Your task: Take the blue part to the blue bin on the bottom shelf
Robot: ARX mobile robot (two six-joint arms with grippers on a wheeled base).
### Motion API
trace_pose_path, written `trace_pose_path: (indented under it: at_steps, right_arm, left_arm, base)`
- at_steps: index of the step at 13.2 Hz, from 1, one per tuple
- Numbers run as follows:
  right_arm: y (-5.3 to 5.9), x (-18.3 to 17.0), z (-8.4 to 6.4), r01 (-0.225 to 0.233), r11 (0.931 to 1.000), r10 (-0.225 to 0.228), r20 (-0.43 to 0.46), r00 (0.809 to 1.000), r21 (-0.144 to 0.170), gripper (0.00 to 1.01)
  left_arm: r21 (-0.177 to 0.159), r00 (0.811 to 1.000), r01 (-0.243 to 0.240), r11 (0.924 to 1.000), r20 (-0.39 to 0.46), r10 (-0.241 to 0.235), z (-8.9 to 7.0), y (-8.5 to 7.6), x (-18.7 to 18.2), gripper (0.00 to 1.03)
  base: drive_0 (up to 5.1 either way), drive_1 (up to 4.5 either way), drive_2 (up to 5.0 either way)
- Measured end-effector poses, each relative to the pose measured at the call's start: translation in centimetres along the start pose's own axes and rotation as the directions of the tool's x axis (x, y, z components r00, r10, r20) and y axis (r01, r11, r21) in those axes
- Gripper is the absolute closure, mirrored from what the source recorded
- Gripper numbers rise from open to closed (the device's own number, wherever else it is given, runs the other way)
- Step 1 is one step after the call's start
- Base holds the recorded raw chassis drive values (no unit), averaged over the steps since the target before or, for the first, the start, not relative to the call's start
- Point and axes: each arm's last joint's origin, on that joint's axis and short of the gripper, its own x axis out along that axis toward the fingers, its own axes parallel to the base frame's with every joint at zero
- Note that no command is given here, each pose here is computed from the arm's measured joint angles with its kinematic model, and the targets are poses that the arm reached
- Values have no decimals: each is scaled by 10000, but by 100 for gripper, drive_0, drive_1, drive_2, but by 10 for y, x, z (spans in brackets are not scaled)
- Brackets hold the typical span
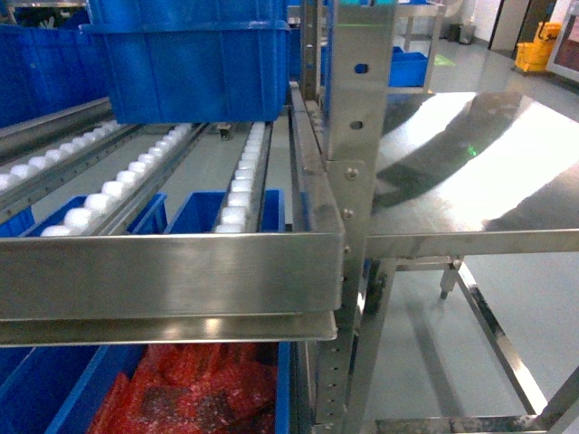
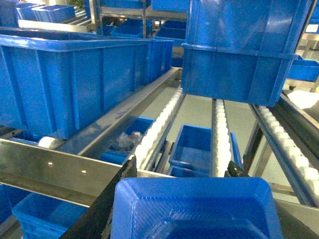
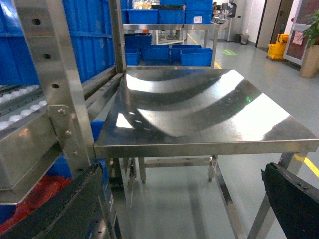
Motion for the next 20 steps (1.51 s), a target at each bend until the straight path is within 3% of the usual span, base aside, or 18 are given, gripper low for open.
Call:
trace_pose_path:
  at_steps: [20]
  right_arm:
    - [0,0,0,-38,10000,38,-4,10000,0,3]
  left_arm:
    - [-23,10000,-80,10000,13,80,0,0,0,60]
  base:
    - [-492,254,254]
